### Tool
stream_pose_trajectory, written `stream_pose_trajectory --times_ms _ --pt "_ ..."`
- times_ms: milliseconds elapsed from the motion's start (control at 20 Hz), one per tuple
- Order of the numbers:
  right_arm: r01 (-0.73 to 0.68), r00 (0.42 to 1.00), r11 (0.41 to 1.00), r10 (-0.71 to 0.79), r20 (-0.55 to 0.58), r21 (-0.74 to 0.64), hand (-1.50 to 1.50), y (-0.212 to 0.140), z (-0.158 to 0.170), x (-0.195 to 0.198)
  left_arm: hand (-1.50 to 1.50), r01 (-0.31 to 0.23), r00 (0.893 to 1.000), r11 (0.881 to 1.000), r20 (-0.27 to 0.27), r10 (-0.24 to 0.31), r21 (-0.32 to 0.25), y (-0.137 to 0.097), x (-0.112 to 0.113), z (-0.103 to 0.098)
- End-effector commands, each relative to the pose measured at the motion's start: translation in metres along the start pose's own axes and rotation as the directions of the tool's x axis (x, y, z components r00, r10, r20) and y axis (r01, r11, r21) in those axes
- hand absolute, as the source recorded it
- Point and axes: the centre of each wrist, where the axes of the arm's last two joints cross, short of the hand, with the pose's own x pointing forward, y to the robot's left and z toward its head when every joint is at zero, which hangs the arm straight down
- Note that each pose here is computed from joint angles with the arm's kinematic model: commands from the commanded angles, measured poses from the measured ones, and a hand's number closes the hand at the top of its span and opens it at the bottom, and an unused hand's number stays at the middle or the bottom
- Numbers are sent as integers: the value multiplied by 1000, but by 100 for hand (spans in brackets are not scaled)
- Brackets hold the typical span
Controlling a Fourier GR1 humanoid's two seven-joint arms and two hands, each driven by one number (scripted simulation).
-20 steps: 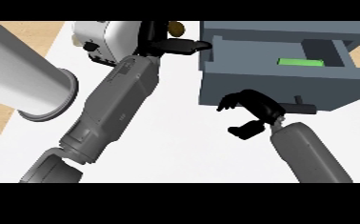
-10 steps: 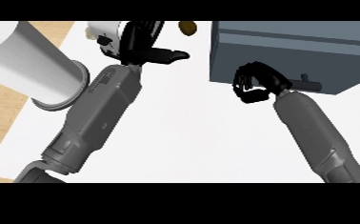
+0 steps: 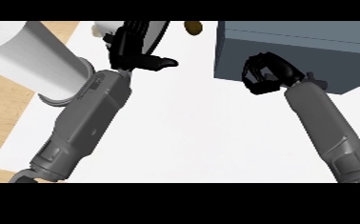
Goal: Pick up the cup, place it into the drawer and close the drawer
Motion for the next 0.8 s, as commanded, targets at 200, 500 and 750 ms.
stream_pose_trajectory --times_ms 200,500,750 --pt "-49 999 973 46 -17 -225 150 -89 1 36 -150 -12 1000 999 -11 12 -32 13 1 9" --pt "-8 1000 976 10 8 -218 150 -104 13 37 -150 -53 998 998 -31 52 -35 16 -7 19" --pt "5 1000 979 -4 6 -203 150 -109 18 37 -150 -52 999 997 -10 52 -51 12 -1 14"
